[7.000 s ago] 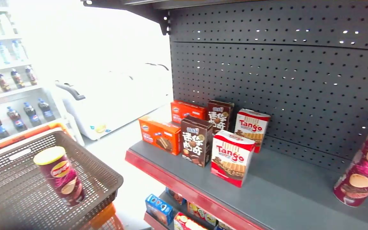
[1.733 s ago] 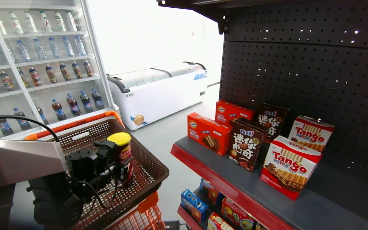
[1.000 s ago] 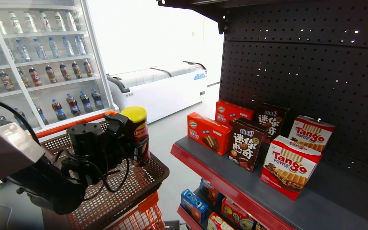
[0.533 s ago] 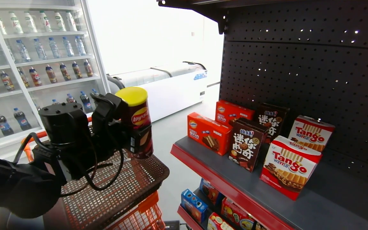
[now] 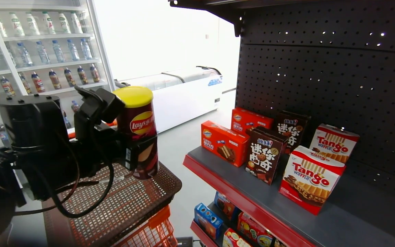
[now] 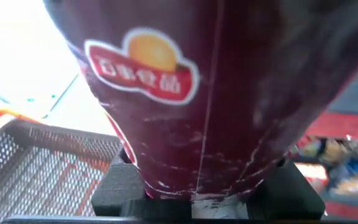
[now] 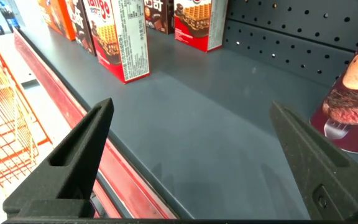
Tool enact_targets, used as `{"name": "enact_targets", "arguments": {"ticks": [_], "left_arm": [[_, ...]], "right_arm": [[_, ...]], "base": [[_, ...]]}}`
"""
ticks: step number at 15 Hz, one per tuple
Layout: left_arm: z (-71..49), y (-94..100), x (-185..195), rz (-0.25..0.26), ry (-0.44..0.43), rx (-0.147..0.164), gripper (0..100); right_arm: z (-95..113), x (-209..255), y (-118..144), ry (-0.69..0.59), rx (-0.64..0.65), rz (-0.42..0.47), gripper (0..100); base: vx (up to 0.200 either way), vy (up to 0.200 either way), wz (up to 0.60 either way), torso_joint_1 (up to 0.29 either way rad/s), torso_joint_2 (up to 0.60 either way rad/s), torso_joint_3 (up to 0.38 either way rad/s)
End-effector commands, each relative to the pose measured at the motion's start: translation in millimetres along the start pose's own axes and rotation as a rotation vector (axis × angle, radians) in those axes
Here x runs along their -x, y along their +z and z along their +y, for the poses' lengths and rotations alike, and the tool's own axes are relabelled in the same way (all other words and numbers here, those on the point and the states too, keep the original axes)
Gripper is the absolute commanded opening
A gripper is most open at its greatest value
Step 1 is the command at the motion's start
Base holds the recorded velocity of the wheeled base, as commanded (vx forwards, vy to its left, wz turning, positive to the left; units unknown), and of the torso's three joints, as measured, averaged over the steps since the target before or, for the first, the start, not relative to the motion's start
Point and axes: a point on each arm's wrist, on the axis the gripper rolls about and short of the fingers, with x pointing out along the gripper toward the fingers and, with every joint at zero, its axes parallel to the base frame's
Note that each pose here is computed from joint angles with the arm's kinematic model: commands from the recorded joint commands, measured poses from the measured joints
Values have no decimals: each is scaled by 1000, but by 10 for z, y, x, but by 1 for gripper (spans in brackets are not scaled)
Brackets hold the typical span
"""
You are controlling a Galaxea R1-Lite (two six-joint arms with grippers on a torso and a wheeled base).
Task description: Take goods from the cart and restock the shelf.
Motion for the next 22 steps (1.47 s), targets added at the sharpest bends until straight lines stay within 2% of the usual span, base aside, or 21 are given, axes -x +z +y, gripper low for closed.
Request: {"name": "enact_targets", "arguments": {"ticks": [1,3,6,9,10,13,14,17,22], "left_arm": [[-111,266,413,-47,-48,-11,0],[-141,299,477,-36,-59,-12,0],[-239,396,474,-66,-101,-16,0],[-406,389,476,-46,-179,27,0],[-424,357,485,-18,-189,31,0],[-444,328,574,-16,-199,72,0],[-513,250,652,-2,-233,76,0],[-569,60,778,36,-257,72,0],[-561,37,855,27,-253,74,0]], "right_arm": [[0,-1,1,1,0,1,100],[0,-1,1,1,0,1,100],[0,-1,1,1,0,1,100],[0,-1,1,1,0,1,100],[0,-1,1,1,2,1,100],[0,-1,1,3,2,1,100],[0,-1,1,3,2,1,100],[0,-1,1,3,2,1,100],[0,-1,1,3,2,1,100]], "base": [[0,0,0,0,0,0],[0,0,0,0,0,0],[0,0,0,0,0,0],[0,0,0,0,0,0],[0,0,0,0,0,0],[0,0,0,0,0,0],[0,0,0,0,0,0],[0,0,0,0,0,0],[0,0,0,0,0,0]]}}
